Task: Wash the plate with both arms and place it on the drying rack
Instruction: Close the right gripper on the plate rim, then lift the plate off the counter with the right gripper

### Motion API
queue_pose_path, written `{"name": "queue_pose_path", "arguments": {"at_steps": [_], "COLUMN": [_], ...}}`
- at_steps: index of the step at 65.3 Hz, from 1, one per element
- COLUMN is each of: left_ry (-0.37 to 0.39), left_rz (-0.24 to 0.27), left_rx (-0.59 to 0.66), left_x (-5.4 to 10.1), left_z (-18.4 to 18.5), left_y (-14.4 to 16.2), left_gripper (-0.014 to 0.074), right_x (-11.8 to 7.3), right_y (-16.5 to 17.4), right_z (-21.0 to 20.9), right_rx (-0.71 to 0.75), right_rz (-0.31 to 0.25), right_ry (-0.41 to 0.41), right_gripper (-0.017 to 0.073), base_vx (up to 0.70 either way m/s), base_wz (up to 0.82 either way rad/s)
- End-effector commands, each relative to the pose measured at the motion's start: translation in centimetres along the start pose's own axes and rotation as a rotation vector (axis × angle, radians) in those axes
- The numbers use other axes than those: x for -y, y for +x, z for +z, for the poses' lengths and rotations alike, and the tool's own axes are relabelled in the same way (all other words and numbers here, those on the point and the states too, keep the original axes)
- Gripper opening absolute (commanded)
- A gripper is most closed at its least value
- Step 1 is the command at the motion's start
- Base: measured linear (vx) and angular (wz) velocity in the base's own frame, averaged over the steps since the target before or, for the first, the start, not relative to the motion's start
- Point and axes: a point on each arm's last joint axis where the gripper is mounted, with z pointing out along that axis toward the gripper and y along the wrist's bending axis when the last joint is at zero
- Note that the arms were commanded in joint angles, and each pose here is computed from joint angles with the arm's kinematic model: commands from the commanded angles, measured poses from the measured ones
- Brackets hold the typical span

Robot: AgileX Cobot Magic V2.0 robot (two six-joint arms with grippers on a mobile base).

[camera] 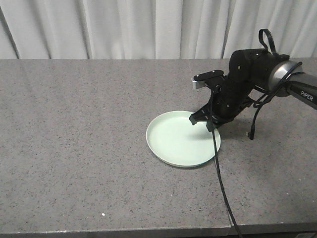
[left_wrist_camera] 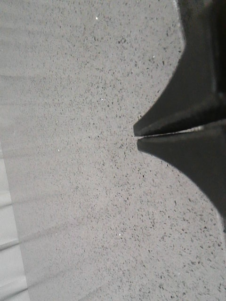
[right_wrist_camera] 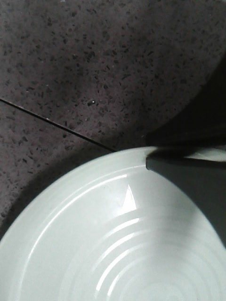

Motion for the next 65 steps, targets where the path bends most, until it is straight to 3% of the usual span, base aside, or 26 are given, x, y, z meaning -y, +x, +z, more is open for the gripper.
{"name": "queue_pose_path", "arguments": {"at_steps": [1,15,22,44,58,65], "left_ry": [0.012,0.012,0.012,0.012,0.012,0.012], "left_rz": [-0.011,-0.011,-0.011,-0.011,-0.011,-0.011], "left_rx": [0.108,0.108,0.108,0.108,0.108,0.108], "left_x": [0.1,0.1,0.1,0.1,0.1,0.1], "left_z": [-0.5,-0.5,-0.5,-0.5,-0.5,-0.5], "left_y": [-1.7,-1.7,-1.7,-1.7,-1.7,-1.7], "left_gripper": [-0.0006,-0.0006,-0.0006,-0.0006,-0.0006,-0.0006], "right_x": [0.3,1.9,2.9,4.8,3.4,2.3], "right_y": [-0.5,-0.2,0.5,5.6,10.0,12.5], "right_z": [-4.1,-8.3,-11.7,-23.0,-27.3,-27.7], "right_rx": [0.106,0.247,0.34,0.568,0.714,0.758], "right_rz": [0.004,0.099,0.114,0.07,0.041,0.029], "right_ry": [0.004,-0.16,-0.225,-0.247,-0.319,-0.309], "right_gripper": [-0.0002,-0.0001,-0.0001,-0.0001,-0.0001,-0.0001], "base_vx": [0.0,0.0,0.0,0.0,0.0,0.0], "base_wz": [0.0,0.0,0.0,0.0,0.0,0.0]}}
